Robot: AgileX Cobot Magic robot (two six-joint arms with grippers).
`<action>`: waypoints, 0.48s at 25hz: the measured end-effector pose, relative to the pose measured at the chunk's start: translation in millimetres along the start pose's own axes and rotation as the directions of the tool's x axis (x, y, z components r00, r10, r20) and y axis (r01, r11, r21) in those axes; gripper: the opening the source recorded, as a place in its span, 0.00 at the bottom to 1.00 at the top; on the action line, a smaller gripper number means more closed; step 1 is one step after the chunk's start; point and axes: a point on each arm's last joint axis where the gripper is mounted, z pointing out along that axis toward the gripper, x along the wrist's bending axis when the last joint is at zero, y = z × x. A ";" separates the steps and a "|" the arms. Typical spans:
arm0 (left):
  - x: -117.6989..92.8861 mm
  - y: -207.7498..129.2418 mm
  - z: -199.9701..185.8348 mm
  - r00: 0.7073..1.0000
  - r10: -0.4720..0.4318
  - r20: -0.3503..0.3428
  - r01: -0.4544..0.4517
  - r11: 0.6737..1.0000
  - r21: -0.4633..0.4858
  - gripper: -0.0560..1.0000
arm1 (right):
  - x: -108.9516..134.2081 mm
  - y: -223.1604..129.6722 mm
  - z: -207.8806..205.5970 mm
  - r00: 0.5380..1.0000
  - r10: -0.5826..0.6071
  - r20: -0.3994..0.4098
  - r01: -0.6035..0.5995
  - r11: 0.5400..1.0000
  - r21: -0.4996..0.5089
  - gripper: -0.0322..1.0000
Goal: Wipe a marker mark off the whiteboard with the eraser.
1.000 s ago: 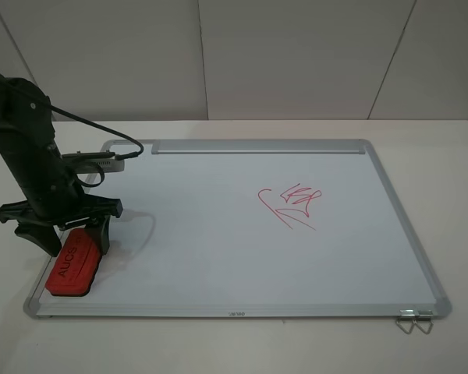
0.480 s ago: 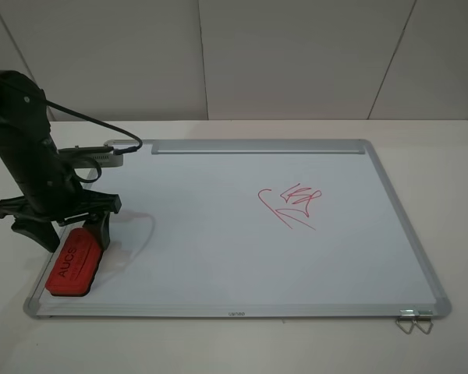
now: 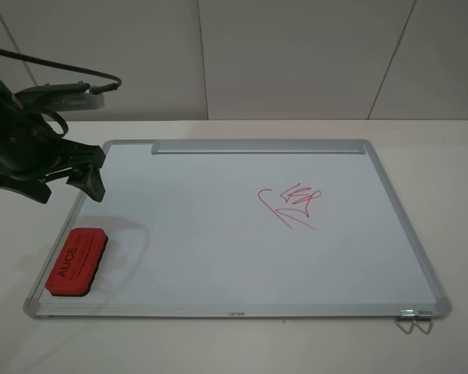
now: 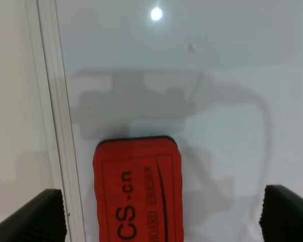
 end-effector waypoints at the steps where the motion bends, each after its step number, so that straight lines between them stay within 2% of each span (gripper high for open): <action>1: -0.4 0.1 -9.0 1.000 0.008 0.004 -0.008 0.999 -0.031 0.78 | 0.0 0.0 0.0 1.000 0.000 0.000 0.000 1.000 0.000 0.83; 5: -1.1 -3.4 -52.0 0.999 0.041 0.007 -0.039 0.984 -0.172 0.78 | 0.0 0.0 0.0 1.000 0.000 0.000 0.000 1.000 0.000 0.83; 12: 1.6 -25.1 -113.3 0.997 0.081 -0.011 -0.080 0.925 -0.371 0.78 | 0.0 0.0 0.0 1.000 0.000 0.000 0.000 1.000 0.000 0.83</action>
